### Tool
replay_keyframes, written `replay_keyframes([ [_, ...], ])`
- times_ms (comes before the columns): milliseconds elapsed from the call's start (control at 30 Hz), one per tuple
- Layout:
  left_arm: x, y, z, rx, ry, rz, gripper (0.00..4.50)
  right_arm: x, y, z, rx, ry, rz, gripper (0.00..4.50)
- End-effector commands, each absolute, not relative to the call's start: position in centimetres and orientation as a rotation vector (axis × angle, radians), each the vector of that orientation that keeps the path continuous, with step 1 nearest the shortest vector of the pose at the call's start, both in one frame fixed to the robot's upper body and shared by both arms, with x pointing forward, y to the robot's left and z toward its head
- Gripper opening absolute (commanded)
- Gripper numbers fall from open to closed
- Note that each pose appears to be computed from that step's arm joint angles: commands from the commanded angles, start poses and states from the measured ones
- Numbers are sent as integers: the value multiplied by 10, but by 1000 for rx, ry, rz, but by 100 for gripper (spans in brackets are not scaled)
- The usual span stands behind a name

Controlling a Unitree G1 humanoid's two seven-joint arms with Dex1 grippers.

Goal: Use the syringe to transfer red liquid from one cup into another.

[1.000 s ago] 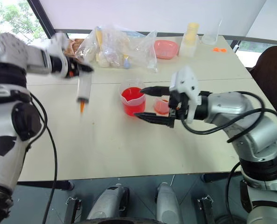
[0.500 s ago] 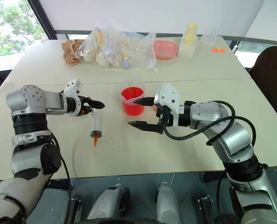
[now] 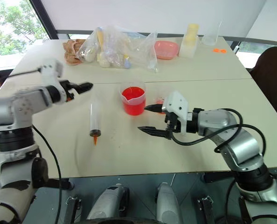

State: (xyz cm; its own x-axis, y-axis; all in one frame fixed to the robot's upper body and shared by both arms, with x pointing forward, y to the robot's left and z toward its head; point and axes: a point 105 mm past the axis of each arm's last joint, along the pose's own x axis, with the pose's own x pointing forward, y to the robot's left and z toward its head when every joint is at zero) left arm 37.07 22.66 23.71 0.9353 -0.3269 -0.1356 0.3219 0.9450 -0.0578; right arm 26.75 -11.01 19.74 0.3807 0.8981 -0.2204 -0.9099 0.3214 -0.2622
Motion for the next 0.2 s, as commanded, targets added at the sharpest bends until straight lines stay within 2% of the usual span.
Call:
replay_keyframes([
  [33, 349, 229, 266, 80, -14, -423, 447, 259, -125, 217, -355, -1, 1150, 351],
  [200, 308, 239, 254, 145, -27, -502, 447, 253, -149, 233, -265, 18, 1068, 351],
])
